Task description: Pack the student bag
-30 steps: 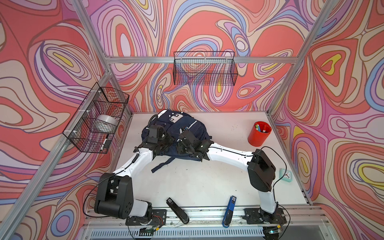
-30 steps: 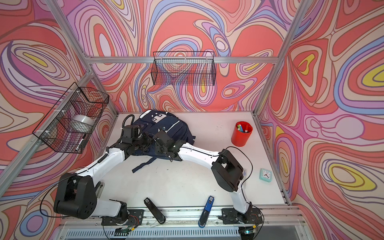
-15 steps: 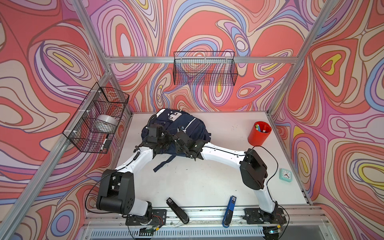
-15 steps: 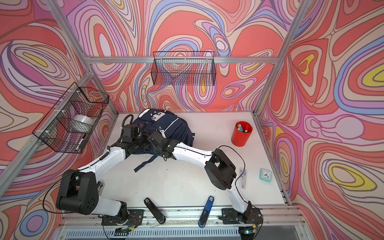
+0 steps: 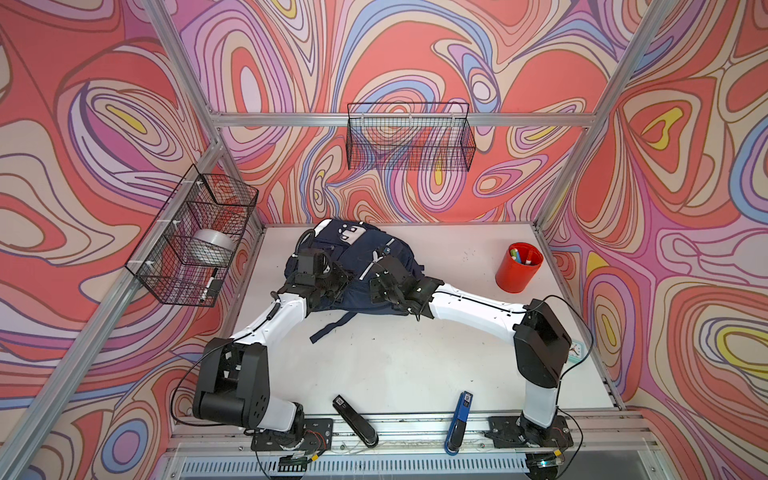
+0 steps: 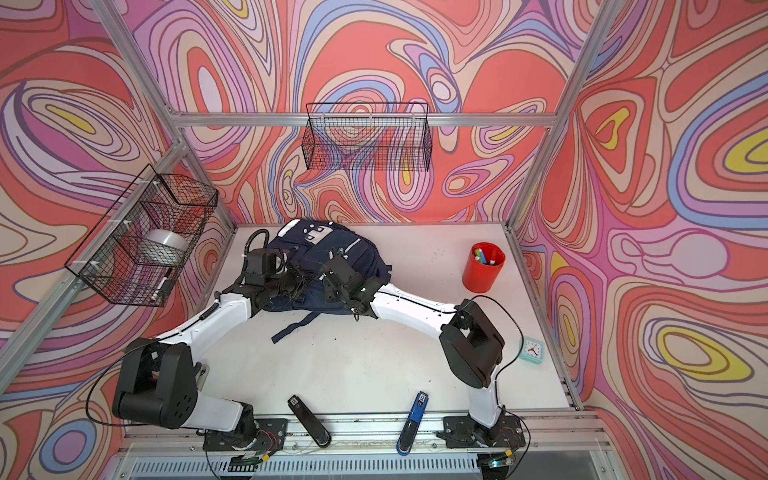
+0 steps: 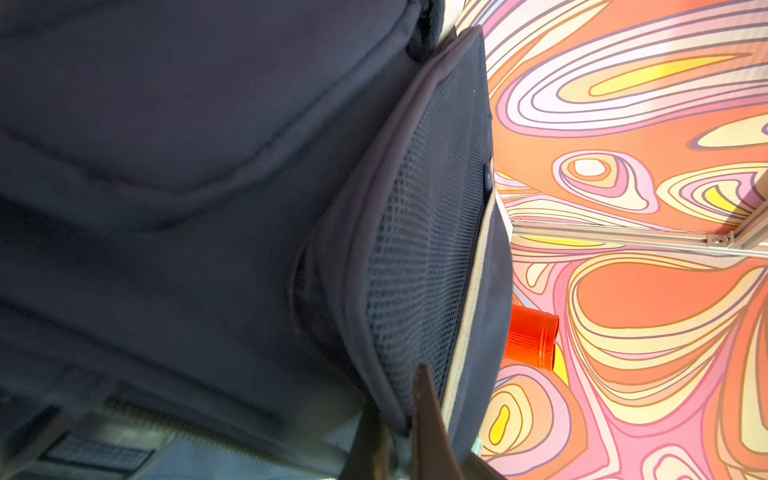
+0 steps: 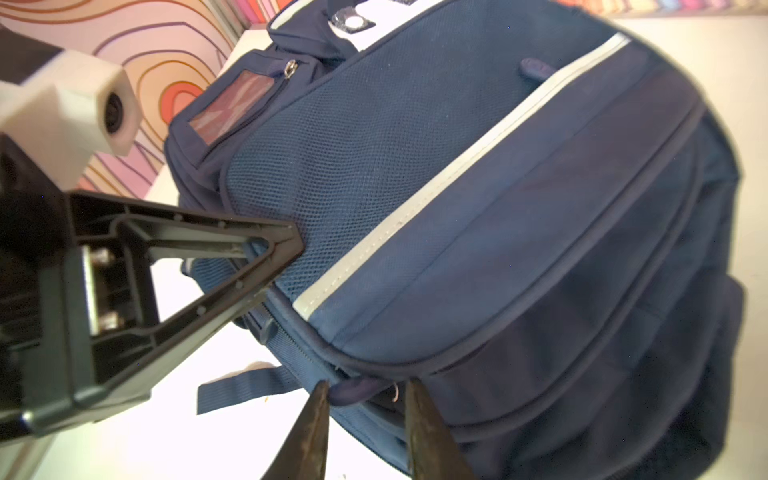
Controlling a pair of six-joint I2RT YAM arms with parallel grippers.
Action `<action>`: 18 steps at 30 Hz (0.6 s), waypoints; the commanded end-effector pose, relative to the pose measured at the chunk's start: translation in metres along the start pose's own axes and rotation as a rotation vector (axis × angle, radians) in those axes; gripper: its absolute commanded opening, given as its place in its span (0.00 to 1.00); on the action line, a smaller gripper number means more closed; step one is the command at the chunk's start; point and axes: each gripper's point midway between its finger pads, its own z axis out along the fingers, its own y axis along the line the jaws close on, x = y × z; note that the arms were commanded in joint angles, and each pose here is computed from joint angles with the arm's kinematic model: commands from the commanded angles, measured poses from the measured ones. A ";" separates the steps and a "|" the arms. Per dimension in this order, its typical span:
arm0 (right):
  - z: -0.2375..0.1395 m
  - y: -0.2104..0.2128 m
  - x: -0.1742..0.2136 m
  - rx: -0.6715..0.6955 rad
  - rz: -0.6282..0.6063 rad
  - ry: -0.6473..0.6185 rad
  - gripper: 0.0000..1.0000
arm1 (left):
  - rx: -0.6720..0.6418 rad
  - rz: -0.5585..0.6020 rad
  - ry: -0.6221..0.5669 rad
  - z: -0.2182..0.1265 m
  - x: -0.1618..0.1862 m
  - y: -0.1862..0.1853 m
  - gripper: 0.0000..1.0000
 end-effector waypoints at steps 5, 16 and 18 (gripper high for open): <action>-0.009 -0.008 -0.009 -0.115 -0.003 0.049 0.36 | 0.054 0.021 0.065 0.004 0.013 -0.008 0.00; -0.002 -0.013 -0.001 -0.121 -0.049 0.132 0.33 | 0.079 0.014 0.074 0.005 0.014 -0.011 0.00; -0.004 -0.012 -0.003 -0.125 -0.051 0.127 0.38 | 0.083 0.011 0.076 0.006 0.015 -0.011 0.00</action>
